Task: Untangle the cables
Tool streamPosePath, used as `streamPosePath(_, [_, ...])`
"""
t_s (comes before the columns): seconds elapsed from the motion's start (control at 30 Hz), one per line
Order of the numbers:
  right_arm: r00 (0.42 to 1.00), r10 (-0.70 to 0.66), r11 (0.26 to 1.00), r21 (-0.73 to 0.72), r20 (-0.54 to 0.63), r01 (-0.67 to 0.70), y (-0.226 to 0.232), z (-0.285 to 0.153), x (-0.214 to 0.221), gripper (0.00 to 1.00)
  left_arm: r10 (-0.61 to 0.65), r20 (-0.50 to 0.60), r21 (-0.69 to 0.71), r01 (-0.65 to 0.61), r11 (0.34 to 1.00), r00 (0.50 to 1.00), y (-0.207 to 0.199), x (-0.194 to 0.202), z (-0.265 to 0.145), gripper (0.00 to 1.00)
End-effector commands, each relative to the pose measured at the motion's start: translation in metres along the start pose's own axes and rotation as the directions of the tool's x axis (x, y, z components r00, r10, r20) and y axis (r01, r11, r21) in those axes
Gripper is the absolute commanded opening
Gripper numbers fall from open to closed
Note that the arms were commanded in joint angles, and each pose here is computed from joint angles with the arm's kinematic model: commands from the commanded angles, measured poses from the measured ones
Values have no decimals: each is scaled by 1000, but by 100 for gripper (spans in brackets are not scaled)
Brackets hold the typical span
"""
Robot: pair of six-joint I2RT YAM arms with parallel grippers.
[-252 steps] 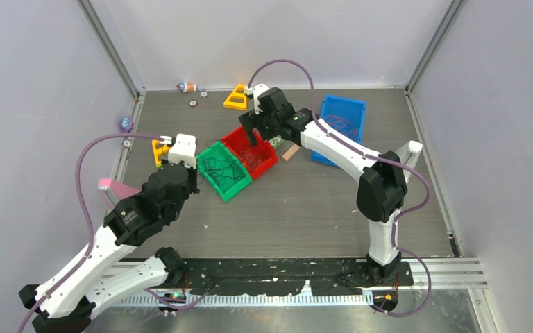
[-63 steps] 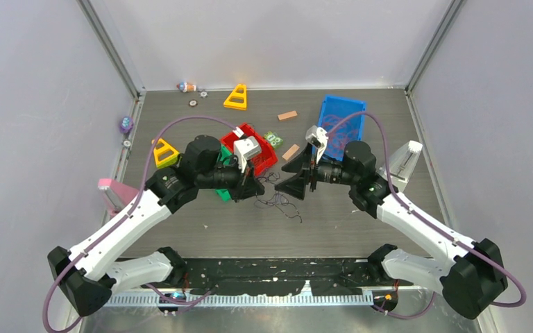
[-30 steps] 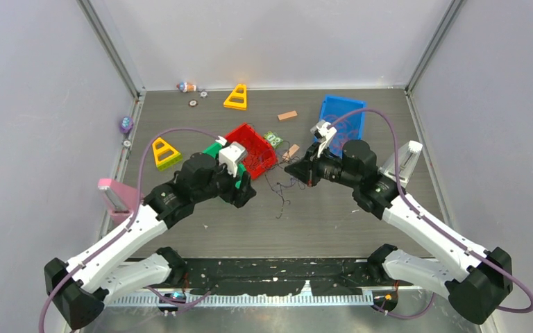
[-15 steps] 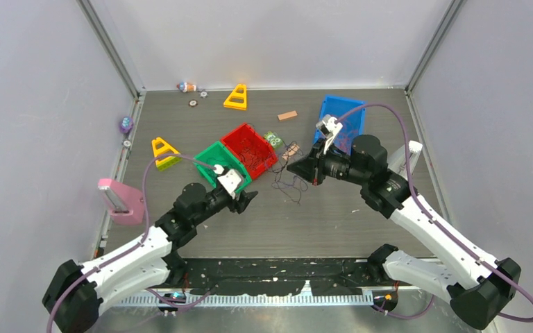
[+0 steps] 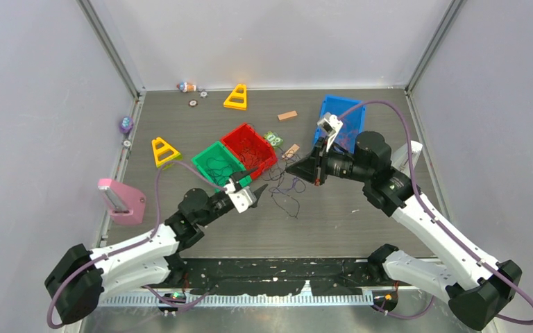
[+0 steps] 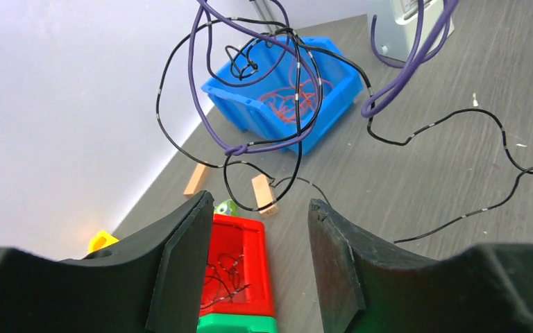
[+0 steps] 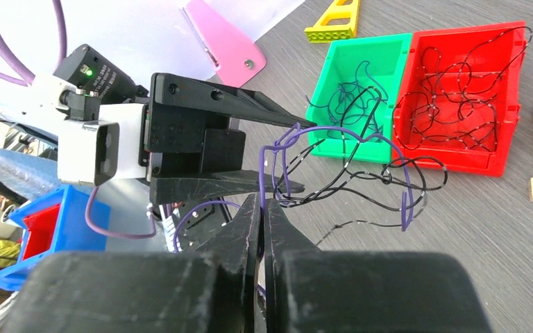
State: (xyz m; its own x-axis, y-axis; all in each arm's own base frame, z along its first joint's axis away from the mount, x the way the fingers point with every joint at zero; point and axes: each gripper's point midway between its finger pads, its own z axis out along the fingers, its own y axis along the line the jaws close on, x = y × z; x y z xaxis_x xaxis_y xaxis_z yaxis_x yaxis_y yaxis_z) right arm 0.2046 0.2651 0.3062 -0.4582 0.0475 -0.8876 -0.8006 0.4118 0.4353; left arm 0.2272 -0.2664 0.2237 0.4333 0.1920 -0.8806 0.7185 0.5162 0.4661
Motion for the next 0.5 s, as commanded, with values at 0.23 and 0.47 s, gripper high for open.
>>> streamPosePath(0.23, [998,-7,995,-103,68,14,25,-7,-32,6,178,148,-44,-173,984,973,10,-34,12,43])
streamPosePath(0.47, [997,13,993,-117,70,-5,24,-7,-31,6,182,186,-46,-176,983,966,8,-44,24,36])
